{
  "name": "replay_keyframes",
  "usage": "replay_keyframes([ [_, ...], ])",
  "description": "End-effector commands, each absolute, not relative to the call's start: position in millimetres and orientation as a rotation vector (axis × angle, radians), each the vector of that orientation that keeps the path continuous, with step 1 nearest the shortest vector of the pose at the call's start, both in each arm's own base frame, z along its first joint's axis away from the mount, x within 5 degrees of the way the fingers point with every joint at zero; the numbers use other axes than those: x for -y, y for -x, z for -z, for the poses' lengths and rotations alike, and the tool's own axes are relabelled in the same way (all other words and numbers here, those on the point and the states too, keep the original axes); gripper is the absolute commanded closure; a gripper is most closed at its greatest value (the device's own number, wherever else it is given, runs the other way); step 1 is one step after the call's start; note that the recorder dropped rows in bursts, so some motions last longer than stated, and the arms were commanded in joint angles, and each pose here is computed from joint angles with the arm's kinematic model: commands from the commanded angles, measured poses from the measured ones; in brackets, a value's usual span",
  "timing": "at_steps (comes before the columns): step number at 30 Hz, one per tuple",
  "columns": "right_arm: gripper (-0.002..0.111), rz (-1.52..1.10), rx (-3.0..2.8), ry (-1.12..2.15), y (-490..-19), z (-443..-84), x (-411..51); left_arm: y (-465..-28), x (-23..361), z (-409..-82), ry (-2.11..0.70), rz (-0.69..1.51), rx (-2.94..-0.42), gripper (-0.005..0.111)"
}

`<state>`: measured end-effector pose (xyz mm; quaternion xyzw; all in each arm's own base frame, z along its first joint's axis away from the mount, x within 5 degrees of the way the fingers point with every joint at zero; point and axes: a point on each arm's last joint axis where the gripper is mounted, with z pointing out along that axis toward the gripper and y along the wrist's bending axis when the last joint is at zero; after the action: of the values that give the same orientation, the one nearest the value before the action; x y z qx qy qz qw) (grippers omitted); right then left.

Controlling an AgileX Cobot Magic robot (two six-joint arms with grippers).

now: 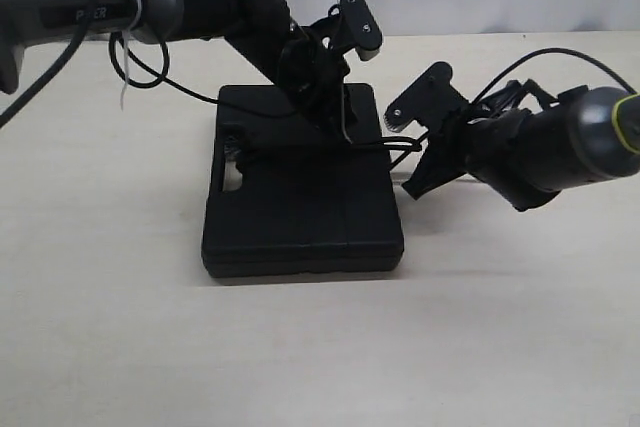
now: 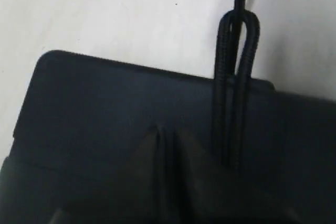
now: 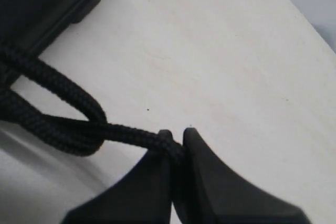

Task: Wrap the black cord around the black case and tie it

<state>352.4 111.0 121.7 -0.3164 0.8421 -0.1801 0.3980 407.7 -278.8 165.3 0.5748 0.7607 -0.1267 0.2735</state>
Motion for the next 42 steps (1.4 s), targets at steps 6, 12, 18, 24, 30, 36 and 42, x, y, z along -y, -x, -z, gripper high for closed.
replay_keyframes([
  [6, 0.104, 0.407, -2.082, 0.724, -347, -152, -109, -384, 292, -158, -1.909, 0.470, -1.837, 0.102],
  [12, 0.104, 0.380, -2.064, 0.695, -346, -164, -109, -391, 288, -139, -1.938, 0.359, -1.851, 0.102],
  [18, 0.104, 0.430, -2.073, 0.593, -346, -169, -102, -398, 270, -135, -1.977, 0.097, -1.995, 0.102],
  [24, 0.104, 0.513, -2.091, 0.456, -346, -171, -92, -394, 264, -147, -2.009, 0.085, -2.021, 0.102],
  [30, 0.104, 0.480, -2.172, 0.366, -350, -164, -70, -414, 224, -140, -1.930, -0.025, -2.188, 0.107],
  [36, 0.104, 0.367, -2.368, 0.313, -357, -121, -30, -412, 225, -140, -1.936, 0.017, -2.191, 0.107],
  [42, 0.087, 0.345, -2.355, 0.431, -358, -120, -34, -413, 226, -140, -1.920, 0.029, -2.189, 0.107],
])
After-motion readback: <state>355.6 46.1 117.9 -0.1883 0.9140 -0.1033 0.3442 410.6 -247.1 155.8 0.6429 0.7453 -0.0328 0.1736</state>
